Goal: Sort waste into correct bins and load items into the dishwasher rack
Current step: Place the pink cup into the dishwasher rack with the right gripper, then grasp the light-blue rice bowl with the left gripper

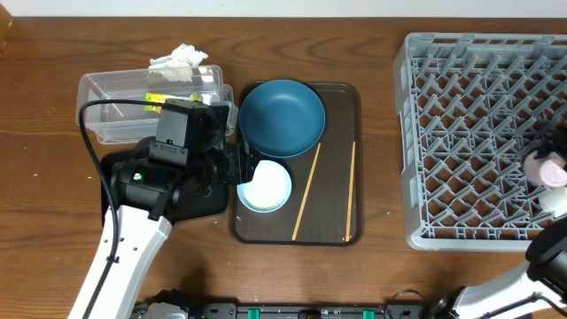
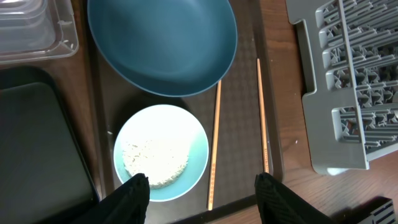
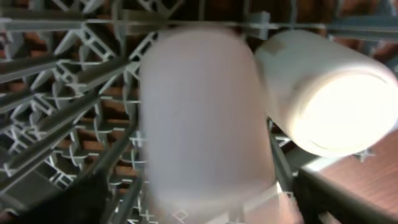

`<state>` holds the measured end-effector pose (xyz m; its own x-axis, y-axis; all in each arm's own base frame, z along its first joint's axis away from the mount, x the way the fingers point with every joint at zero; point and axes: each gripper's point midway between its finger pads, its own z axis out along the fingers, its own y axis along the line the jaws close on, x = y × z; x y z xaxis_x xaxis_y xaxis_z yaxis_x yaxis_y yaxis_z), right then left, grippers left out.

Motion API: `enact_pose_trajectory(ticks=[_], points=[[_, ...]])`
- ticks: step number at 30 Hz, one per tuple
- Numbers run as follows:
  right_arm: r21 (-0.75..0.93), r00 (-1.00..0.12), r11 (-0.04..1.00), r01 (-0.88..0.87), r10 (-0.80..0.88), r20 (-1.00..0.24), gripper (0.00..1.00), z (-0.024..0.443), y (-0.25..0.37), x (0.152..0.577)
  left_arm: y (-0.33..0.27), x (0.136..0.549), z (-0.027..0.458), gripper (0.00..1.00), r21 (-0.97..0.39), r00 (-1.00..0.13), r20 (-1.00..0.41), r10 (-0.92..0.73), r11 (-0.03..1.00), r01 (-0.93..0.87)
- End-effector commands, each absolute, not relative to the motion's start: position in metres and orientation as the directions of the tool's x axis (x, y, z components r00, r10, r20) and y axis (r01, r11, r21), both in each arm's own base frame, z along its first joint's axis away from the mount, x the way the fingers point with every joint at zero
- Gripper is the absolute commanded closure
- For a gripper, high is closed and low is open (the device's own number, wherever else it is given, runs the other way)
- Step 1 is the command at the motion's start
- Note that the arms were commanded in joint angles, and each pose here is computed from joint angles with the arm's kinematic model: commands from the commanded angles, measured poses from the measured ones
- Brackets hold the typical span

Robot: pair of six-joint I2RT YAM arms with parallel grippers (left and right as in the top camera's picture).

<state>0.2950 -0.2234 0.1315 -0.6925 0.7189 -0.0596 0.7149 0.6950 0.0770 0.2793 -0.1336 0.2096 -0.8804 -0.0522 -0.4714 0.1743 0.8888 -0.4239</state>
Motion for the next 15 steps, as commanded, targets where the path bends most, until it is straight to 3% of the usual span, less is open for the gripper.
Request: enact_pose_trajectory(ticks=[1,9,15], points=[[0.171,-0.680,0.682,0.711,0.729,-0.080,0.01,0.142,-0.217,0.308,-0.131,0.281,0.209,0.42,-0.408,-0.878,-0.476,-0.043,0.896,0.177],[0.271,-0.685,0.696,0.664,0.713,-0.150,0.01,0.191,-0.200,0.318,-0.129,0.278,0.207,0.43,-0.402,-0.885,-0.463,-0.042,0.900,0.168],[0.342,-0.790,0.804,0.487,0.572,-0.220,0.05,0.226,-0.145,0.328,-0.124,0.274,0.197,0.41,-0.376,-0.903,-0.428,-0.037,0.916,0.140]])
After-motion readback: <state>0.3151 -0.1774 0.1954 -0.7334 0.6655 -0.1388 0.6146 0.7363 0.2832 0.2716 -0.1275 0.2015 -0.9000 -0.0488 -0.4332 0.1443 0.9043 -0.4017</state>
